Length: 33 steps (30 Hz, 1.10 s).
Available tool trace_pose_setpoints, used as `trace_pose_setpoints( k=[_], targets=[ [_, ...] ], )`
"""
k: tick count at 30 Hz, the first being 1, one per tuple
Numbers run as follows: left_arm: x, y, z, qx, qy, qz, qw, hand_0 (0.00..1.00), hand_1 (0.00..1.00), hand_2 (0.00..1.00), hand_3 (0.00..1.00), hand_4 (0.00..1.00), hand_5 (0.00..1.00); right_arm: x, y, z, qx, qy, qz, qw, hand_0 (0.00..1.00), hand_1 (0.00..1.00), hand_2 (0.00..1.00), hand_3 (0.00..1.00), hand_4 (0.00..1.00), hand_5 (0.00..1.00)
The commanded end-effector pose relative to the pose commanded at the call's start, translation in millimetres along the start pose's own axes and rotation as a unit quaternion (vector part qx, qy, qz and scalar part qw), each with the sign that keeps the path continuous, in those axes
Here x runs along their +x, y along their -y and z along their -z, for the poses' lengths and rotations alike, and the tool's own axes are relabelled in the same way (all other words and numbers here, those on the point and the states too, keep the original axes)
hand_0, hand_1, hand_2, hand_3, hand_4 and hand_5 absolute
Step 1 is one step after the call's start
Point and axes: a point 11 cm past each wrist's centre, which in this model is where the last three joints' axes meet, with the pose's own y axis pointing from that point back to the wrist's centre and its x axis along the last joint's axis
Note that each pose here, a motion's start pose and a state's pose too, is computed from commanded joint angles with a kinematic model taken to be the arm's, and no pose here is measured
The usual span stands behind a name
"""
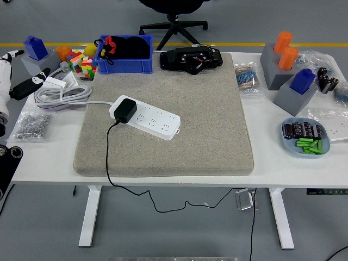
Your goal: Press the white button,pick up the black plug,place it near the board,insert it into the board
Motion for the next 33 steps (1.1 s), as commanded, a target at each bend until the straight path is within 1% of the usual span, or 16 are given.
trace_pose_setpoints(
  k=[10,21,33],
  targets=[
    [-2.4,-1.6,0.5,0.001,-0.001,0.004,1.0,0.953,0.956,0.893,0.844,0.858,0.639,-3.1,0.0,-3.4,-0.003,0.002,0.003,1.0,0.763,0.637,0.642,0.607,0.651,0.42],
    [0.9,0.5,-3.4,-0.005,0.0,-0.001,1.0,0.954,0.956,0.892,0.843,0.853,0.635,-2.5,0.0,-1.5,-0.001,0.005,0.002,1.0,0.763,0.638,0.642,0.607,0.65,0.42],
    [-0.8,1.0,-6.7,-0.008,0.0,0.001,1.0,0.954,0.956,0.891,0.842,0.846,0.635,-2.3,0.1,-2.5,-0.002,0.004,0.002,1.0,0.763,0.637,0.642,0.606,0.651,0.419]
  ],
)
